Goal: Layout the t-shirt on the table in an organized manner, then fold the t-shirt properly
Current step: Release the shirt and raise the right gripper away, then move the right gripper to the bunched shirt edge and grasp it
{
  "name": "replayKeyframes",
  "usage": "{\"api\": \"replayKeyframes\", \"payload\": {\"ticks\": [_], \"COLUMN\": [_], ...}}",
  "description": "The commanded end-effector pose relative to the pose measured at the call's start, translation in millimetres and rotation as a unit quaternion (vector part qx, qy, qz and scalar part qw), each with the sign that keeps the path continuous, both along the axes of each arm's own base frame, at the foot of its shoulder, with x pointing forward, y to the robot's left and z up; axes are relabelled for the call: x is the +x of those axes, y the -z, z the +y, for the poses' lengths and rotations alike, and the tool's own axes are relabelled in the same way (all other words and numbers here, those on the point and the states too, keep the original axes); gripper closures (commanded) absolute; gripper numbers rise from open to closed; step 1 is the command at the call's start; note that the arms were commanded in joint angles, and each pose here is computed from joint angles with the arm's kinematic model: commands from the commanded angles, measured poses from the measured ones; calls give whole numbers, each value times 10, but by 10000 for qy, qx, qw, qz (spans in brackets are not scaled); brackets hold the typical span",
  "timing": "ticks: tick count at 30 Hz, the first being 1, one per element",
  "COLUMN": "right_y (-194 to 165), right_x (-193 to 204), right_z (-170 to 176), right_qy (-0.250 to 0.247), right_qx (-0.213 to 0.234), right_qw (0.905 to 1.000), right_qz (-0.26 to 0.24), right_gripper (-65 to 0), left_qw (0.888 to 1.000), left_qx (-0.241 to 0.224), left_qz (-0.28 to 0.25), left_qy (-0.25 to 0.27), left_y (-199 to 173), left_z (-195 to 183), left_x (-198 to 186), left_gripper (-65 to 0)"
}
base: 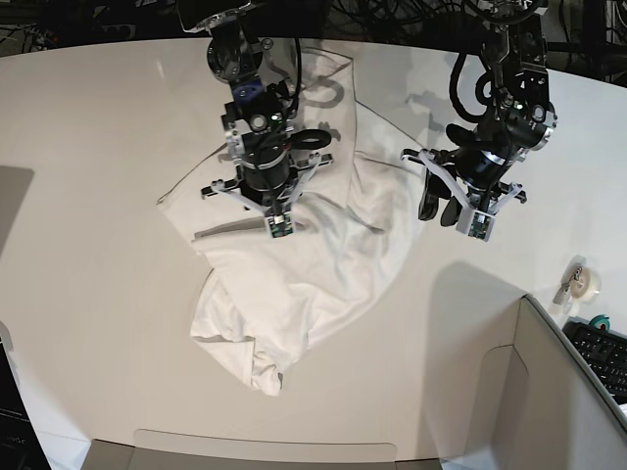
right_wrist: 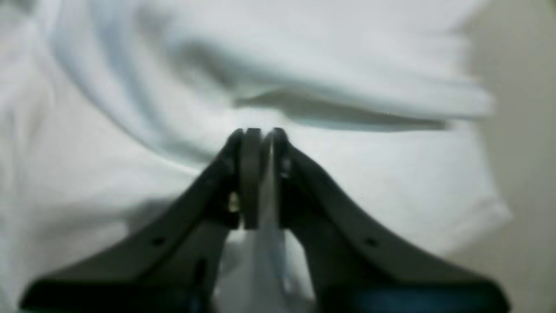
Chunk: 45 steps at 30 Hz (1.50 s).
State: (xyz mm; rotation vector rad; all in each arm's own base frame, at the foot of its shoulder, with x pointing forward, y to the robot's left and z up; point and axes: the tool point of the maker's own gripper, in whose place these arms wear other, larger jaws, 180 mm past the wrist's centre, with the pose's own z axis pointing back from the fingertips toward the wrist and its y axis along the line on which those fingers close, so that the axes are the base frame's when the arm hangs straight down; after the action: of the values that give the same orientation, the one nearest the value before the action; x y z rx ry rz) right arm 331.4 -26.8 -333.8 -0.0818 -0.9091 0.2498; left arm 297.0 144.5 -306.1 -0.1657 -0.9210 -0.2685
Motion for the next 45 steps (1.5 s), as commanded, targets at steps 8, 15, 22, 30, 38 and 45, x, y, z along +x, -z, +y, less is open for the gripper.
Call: {"api": "replayKeyframes", "payload": {"ticks": [8,15,22,30,38,45], "right_y": [-762,-372,31,386,639,673], "right_x": [103,-168,-284,-154,-26,54], "right_z": [-469,-1669,-2019,-1817,-1663,-1446], "right_qy": [857,2809,3464,3542,3547,3301], "right_qx": [964,3149,3867,4216,4441,4563], "right_qw": [9862,9034,8533,8347,8218,8234], "right_qz": [-1036,-758,-476,15,398,688], "right_gripper": [-219,-222,-220,-219,-218,0], "left_qw": [9998,10000,10000,10000,9998,9998], "left_qx": [26,9,7,-1,0,0], "left_qz": [-187,-39,32,69,185,185], "left_qy": [-20,8,15,12,13,13], "left_y": [-98,0,42,58,128,128], "left_z": [31,8,3,-3,-1,-1], "left_x": [42,-60,-104,-119,-201,-201], "left_gripper": [-201,-201,-201,-201,-201,-200]}}
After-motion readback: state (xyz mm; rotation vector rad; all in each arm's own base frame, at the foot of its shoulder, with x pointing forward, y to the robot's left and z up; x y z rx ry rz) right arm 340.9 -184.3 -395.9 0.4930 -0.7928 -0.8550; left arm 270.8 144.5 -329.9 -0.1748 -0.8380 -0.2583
